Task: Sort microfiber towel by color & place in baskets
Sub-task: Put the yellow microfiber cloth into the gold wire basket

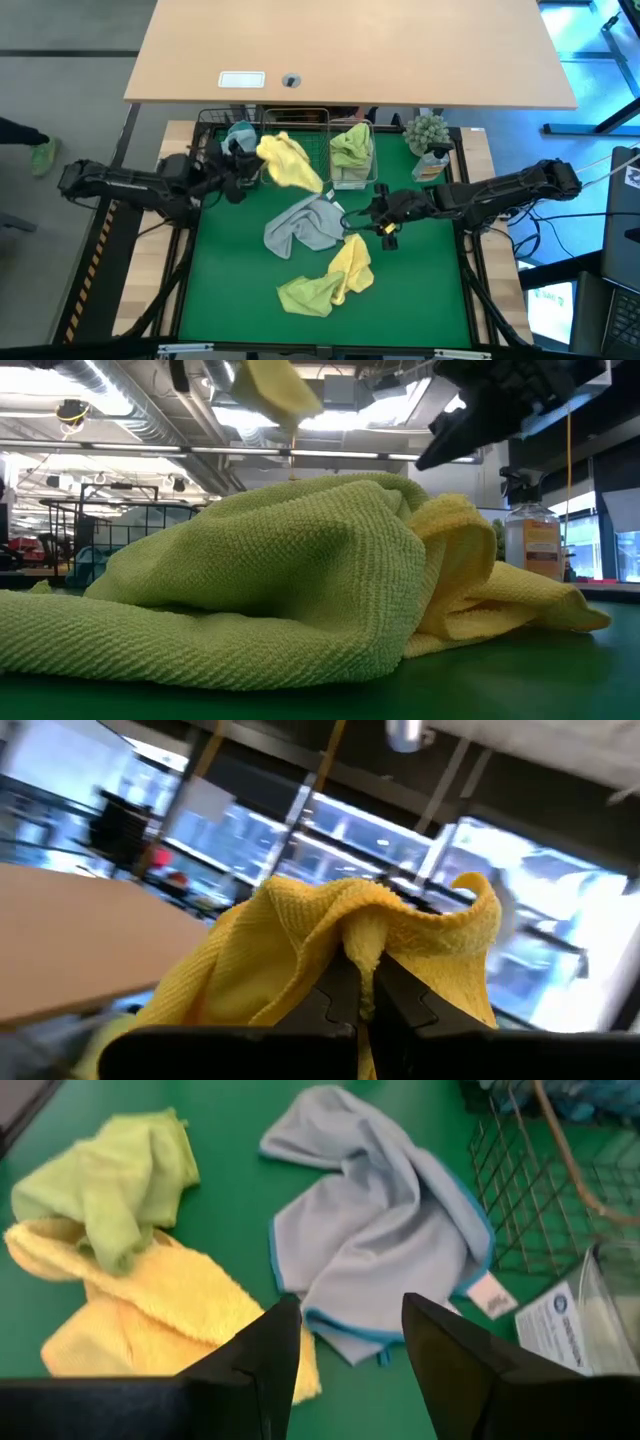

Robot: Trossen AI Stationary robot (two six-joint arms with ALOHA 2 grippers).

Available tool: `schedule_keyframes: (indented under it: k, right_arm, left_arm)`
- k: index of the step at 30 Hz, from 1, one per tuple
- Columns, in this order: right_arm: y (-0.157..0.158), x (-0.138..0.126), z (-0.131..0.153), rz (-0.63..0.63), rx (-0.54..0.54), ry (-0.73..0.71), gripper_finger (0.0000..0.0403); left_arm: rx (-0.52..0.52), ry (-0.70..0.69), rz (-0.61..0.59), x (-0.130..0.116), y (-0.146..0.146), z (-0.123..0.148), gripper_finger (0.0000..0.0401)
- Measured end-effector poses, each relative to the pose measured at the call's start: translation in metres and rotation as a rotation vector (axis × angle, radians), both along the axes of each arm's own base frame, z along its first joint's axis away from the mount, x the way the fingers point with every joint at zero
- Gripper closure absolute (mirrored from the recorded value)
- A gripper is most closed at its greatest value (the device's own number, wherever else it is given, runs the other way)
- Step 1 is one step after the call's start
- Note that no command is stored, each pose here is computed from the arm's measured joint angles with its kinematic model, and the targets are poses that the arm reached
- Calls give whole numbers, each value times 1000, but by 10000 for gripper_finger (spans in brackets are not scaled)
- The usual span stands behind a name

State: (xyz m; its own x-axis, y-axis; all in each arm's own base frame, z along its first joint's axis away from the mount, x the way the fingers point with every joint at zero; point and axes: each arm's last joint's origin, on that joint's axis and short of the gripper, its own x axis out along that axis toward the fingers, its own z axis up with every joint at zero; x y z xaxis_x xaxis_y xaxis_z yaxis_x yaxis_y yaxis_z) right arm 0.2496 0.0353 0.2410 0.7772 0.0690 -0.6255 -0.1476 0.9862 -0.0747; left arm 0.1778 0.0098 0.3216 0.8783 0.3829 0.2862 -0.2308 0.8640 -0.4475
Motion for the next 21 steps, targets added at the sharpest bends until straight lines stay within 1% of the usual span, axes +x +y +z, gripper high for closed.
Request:
schedule_keyframes:
  k: [3,6,10,17,21]
  right_arm:
    - [-5,2,2,20,3,-27,226]
    - [-9,4,4,30,-3,-52,226]
    - [-10,6,6,50,-19,-75,226]
    - [-10,5,5,64,-34,-75,226]
    - [-10,5,5,64,-34,-74,226]
  left_arm:
    - [22,39,94,4,16,-4,401]
    - [19,93,179,11,32,-13,401]
    - [-3,235,264,25,54,-34,401]
    - [-86,482,342,49,83,-83,401]
    - [-113,587,352,58,94,-107,401]
